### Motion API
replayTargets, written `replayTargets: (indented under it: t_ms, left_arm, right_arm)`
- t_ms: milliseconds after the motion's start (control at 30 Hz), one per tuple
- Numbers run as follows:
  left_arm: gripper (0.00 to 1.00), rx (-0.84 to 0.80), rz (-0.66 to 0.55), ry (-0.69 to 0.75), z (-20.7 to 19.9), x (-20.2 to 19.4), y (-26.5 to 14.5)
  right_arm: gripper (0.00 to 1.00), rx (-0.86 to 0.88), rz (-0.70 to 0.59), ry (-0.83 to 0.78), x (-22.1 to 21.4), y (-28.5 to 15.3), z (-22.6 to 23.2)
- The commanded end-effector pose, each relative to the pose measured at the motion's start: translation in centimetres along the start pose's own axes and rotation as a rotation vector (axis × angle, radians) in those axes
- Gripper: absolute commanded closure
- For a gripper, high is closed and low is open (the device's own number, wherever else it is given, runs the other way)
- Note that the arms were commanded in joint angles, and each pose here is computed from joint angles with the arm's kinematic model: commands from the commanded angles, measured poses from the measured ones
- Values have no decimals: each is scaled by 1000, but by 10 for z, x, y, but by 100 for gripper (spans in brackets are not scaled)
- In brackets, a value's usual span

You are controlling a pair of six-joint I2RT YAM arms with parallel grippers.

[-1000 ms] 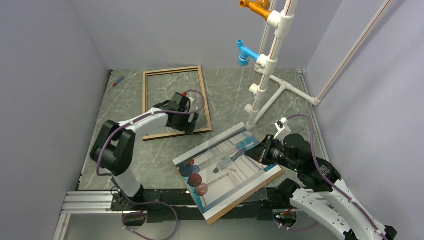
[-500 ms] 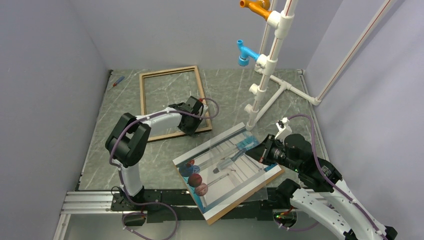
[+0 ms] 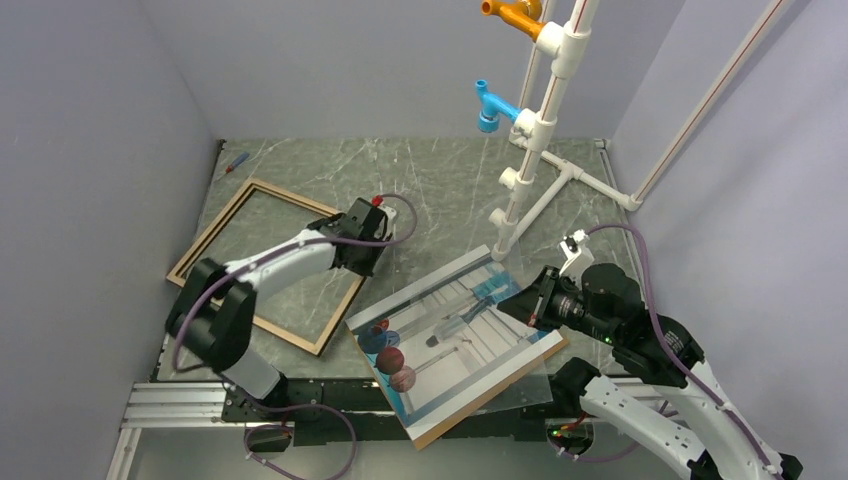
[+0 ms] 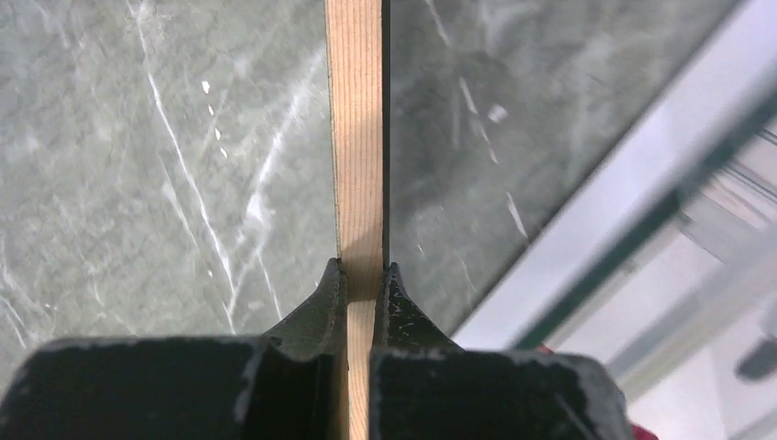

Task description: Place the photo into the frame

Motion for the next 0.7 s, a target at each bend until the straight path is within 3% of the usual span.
replayTargets:
  t_ms: [0, 667]
  left_arm:
    - [100, -59, -148, 40, -20, 9, -37]
    - [100, -164, -273, 444, -162, -44, -69]
  right_arm:
    - [100, 114, -123, -29, 26, -21, 35]
    - [100, 103, -179, -31, 35, -39, 37]
Point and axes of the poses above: each gripper's point midway between its finger pads, its own y axis out along the fingers, its own z axis along the line the jaws close on, x = y × z, the point moved 2 cm from there along -y, back along the fingers, and after that the axes turned 11 degrees about y, right-handed, at the moved point
